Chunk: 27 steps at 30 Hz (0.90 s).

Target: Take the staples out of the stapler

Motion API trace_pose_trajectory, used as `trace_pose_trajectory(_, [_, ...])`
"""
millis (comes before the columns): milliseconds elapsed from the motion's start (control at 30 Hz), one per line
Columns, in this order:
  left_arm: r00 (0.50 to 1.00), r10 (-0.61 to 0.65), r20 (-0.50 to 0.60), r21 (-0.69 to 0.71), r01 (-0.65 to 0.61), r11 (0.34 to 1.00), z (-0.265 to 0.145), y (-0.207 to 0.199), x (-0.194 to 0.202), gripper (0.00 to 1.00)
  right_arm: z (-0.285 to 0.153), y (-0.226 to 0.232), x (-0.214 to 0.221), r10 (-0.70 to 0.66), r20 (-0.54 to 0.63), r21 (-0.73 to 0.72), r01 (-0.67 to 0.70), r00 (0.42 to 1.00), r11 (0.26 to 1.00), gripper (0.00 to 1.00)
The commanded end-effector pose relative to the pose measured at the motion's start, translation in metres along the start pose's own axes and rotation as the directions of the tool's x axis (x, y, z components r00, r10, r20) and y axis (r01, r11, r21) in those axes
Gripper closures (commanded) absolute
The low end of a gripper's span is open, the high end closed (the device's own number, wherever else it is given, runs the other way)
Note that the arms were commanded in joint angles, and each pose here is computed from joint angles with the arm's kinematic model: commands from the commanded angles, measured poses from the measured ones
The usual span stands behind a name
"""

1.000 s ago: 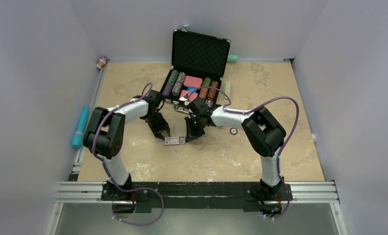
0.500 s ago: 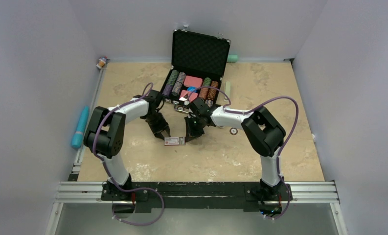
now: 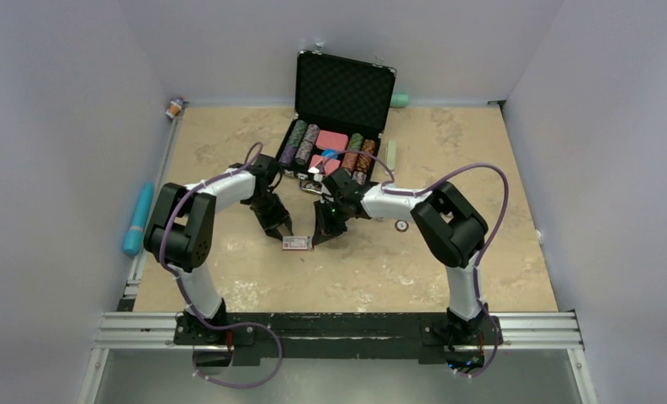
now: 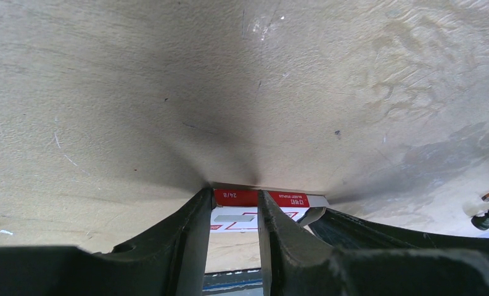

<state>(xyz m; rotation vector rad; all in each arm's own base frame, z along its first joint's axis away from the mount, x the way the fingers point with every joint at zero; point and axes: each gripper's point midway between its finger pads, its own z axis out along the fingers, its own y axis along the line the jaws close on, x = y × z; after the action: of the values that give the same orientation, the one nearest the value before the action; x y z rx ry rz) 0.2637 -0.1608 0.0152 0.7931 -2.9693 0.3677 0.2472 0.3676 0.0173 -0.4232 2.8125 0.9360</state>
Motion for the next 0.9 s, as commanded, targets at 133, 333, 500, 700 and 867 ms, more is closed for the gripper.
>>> trace_pose_trajectory(133, [1.000,0.000,0.026,-0.002,0.000,1.000,0.012,0.001,-0.010,0.63,0.007,0.013,0.002,0.001,0.001,-0.077,-0.001,1.000,0.997,1.00])
trace_pose_trajectory(333, [1.000,-0.004,0.020,-0.006,0.004,1.000,0.015,0.002,-0.009,0.63,0.010,0.018,0.004,0.009,0.000,-0.111,-0.009,1.000,0.994,1.00])
trace_pose_trajectory(500, [1.000,-0.010,0.019,-0.007,0.010,1.000,0.016,0.004,-0.010,0.63,0.012,0.022,0.005,0.015,0.001,-0.133,-0.015,1.000,0.991,1.00])
trace_pose_trajectory(700, [1.000,-0.016,0.011,-0.013,0.016,1.000,0.019,0.006,-0.008,0.63,0.011,0.025,0.002,0.022,0.022,-0.155,-0.018,1.000,0.988,1.00])
trace_pose_trajectory(867, [1.000,-0.021,0.012,-0.014,0.021,1.000,0.019,0.008,-0.008,0.62,0.009,0.032,-0.002,0.016,0.043,-0.185,-0.008,0.999,0.983,1.00])
